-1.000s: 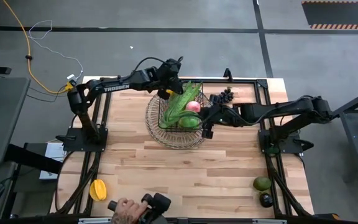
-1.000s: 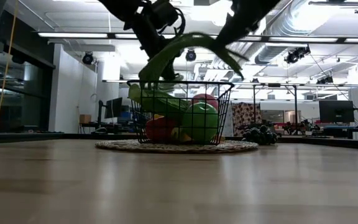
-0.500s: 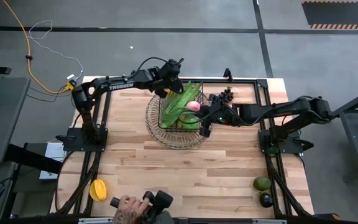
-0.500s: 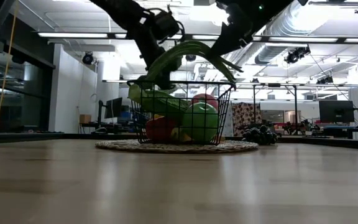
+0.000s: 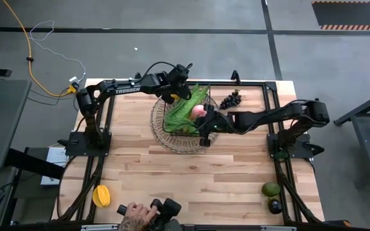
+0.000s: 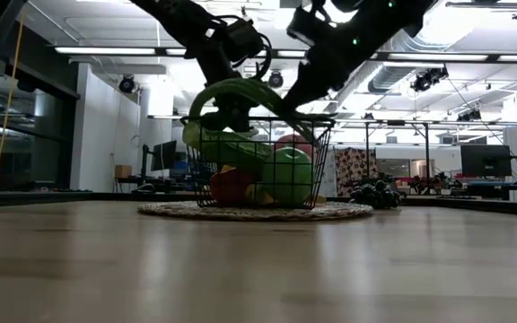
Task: Build produce basket
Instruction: Put the green beans into the black mesh basket
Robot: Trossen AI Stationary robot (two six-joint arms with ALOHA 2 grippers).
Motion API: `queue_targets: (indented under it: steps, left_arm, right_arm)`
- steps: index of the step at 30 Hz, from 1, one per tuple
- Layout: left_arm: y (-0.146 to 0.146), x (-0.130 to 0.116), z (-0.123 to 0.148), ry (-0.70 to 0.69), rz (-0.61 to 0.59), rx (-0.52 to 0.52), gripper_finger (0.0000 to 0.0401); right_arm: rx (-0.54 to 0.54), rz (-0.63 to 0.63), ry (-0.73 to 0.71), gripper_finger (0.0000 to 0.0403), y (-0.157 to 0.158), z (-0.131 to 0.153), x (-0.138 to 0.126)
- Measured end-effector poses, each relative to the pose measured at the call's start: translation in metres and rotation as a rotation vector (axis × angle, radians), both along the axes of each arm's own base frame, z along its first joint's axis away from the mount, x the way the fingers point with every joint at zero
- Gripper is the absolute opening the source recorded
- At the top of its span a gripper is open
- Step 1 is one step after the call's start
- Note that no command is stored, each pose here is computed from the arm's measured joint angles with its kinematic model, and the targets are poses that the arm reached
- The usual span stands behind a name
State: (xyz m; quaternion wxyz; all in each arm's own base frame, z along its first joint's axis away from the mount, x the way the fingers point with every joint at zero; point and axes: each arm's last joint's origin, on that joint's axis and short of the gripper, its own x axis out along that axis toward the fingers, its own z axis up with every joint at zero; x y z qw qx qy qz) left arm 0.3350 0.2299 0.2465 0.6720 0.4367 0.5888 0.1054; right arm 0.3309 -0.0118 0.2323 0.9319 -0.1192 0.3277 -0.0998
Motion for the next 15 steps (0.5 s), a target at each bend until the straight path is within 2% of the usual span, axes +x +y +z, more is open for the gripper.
queue_targets:
  steps: [6,15]
  left_arm:
    - [-0.0002,0.0007,0.0004,-0.038,0.03,-0.011,0.0039]
    - [-0.0001,0.0007,0.0007,-0.04,0.034,-0.009,0.0083]
  right_arm:
    - [-0.088,-0.096,0.016,0.0034,-0.0042,-0.0014,-0.0006]
    - [-0.074,-0.082,0.018,0.0097,-0.005,-0.0003,-0.0017]
